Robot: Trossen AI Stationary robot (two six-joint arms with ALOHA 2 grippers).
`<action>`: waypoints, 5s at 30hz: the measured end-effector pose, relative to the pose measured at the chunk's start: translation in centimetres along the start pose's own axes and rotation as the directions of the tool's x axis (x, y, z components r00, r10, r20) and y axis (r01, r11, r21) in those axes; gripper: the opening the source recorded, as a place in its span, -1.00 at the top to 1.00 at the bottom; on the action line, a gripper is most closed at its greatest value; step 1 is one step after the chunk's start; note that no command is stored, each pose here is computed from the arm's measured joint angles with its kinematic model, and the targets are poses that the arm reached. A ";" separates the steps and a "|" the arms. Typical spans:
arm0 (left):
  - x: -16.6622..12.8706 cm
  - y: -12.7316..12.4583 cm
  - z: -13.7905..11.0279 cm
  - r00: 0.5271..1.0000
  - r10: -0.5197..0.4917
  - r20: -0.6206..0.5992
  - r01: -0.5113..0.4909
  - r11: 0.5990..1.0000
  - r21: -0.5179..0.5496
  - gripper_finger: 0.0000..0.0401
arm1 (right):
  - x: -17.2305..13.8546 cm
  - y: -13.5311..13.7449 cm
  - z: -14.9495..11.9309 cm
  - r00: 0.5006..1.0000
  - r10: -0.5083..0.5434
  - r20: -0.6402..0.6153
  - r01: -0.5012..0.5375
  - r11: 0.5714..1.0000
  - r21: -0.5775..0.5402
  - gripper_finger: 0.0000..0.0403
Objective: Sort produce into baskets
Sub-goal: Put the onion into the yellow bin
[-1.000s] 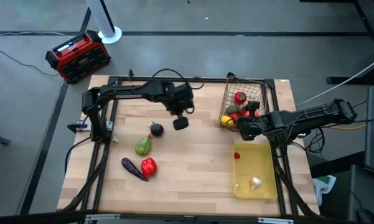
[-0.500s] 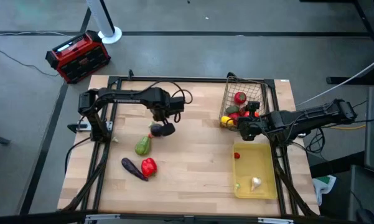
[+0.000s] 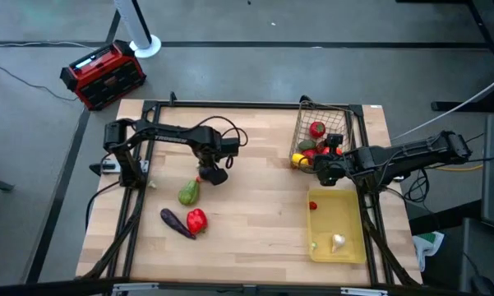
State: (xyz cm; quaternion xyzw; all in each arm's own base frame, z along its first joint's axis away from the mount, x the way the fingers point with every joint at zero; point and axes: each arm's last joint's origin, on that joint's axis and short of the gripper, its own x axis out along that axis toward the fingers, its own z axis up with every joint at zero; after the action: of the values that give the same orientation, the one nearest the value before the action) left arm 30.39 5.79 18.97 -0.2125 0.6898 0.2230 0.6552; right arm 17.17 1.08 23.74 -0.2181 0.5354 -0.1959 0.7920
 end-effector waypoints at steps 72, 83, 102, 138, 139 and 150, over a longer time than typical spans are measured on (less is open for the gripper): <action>-7.3 -6.2 7.0 0.248 -0.767 0.592 0.680 0.573 0.457 -0.37 | -4.2 -1.4 8.2 0.680 0.275 0.680 -0.302 0.950 -0.081 -0.78; -8.5 -7.1 6.9 0.129 -0.791 0.599 0.662 0.518 0.542 -0.37 | -3.9 -1.0 9.4 0.622 0.294 0.726 -0.311 0.943 -0.116 -0.78; -9.1 -8.0 6.4 0.070 -0.803 0.592 0.595 0.510 0.622 -0.46 | -3.6 -0.8 10.1 0.598 0.290 0.747 -0.295 0.946 -0.131 -0.44; -8.5 -7.4 6.7 0.130 -0.804 0.580 0.540 0.548 0.639 -0.92 | -3.6 -0.6 9.7 0.609 0.318 0.727 -0.308 0.939 -0.152 -0.45; -8.5 -7.0 6.8 0.138 -0.805 0.577 0.552 0.546 0.630 -0.92 | -3.8 -0.5 9.5 0.613 0.321 0.722 -0.307 0.939 -0.157 -0.45; -7.4 -4.7 7.3 0.232 -0.859 0.457 0.625 0.492 0.606 -0.93 | -6.6 1.5 6.4 0.662 0.420 0.621 -0.415 0.895 -0.162 -0.45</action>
State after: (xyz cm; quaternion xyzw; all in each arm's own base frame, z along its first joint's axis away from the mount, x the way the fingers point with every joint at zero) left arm 39.44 6.31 25.88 -0.3108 0.2070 -0.1640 0.9130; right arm 20.97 6.78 30.05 -0.1459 0.2685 0.0789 0.9489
